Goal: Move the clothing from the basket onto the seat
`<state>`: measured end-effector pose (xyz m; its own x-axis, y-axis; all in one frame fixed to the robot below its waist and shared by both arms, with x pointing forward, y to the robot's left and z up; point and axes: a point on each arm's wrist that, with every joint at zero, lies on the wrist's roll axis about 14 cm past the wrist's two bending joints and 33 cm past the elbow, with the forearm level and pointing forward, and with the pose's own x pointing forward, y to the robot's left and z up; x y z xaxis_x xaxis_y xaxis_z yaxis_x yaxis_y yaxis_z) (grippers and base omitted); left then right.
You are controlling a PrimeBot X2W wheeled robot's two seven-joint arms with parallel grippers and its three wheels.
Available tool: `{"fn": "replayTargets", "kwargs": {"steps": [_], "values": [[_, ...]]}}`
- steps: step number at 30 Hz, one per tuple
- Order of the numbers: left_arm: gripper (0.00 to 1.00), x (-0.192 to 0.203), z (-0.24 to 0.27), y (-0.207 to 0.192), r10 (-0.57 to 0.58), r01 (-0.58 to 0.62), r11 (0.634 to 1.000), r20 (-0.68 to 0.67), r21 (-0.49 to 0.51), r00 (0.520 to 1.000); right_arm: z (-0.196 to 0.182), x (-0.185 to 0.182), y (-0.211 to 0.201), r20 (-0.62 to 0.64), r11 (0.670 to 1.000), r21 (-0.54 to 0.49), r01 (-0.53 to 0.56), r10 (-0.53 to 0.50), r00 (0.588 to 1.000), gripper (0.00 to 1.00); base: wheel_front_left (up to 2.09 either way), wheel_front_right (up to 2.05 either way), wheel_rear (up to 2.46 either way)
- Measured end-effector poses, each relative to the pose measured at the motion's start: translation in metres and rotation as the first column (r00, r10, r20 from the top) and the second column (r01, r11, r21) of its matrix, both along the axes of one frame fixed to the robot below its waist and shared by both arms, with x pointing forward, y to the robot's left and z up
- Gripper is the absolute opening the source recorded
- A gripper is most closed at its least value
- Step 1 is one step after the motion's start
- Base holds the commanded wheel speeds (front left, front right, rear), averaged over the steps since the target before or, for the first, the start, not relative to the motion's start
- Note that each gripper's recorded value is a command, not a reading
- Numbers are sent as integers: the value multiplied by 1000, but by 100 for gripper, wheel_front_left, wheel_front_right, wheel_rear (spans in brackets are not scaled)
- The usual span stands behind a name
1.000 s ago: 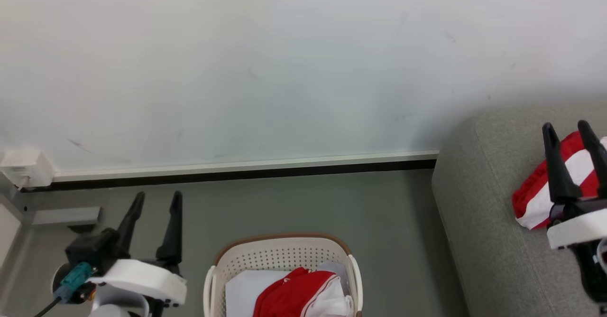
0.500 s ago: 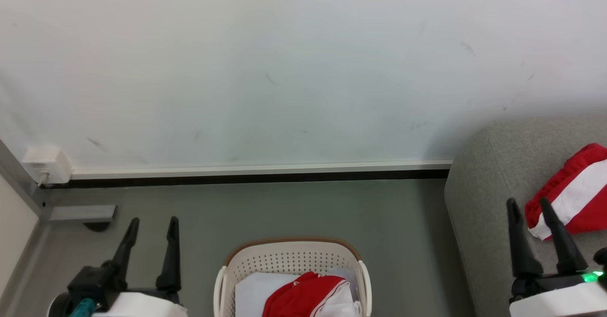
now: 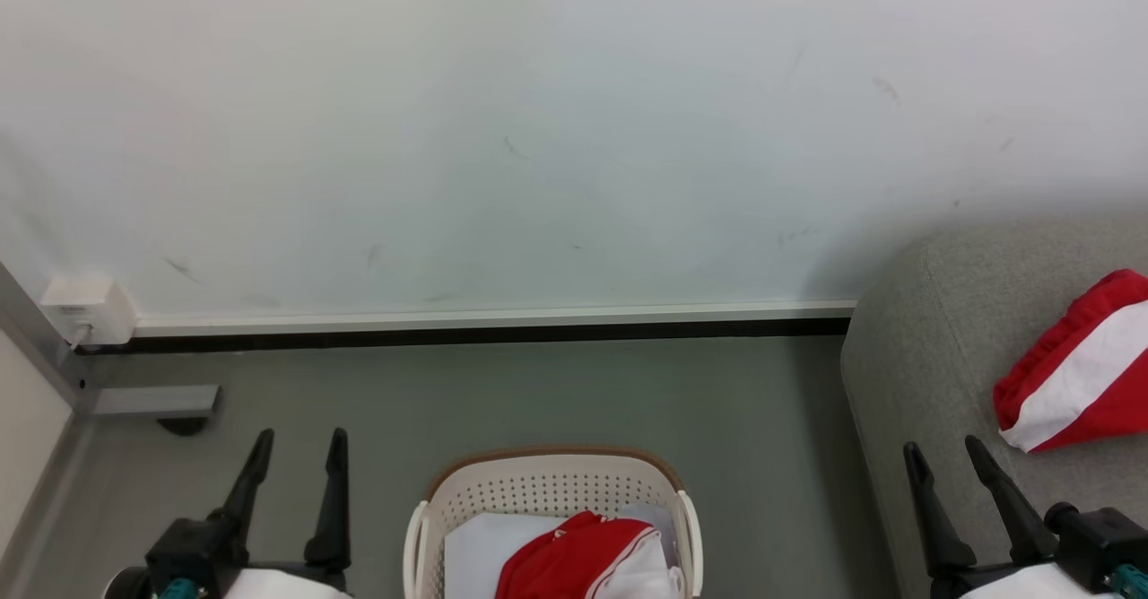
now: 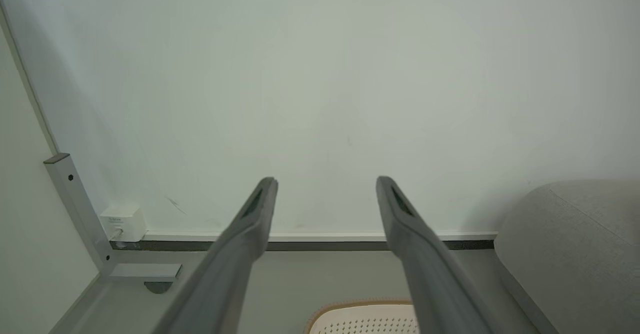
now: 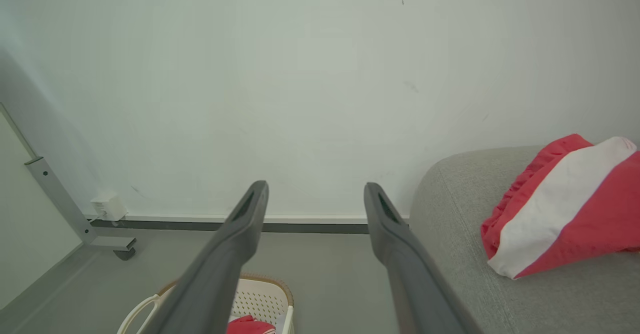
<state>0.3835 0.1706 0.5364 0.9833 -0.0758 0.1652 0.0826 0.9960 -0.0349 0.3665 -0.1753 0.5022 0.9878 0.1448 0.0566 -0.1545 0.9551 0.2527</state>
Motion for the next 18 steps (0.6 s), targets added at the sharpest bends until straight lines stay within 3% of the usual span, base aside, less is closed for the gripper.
{"fn": "replayTargets", "kwargs": {"steps": [18], "values": [[100,3,0,-3,-8,8,1000,2,15,1000,6,13,2,14,999,-38,-10,10,1000,100,0,0,0]]}}
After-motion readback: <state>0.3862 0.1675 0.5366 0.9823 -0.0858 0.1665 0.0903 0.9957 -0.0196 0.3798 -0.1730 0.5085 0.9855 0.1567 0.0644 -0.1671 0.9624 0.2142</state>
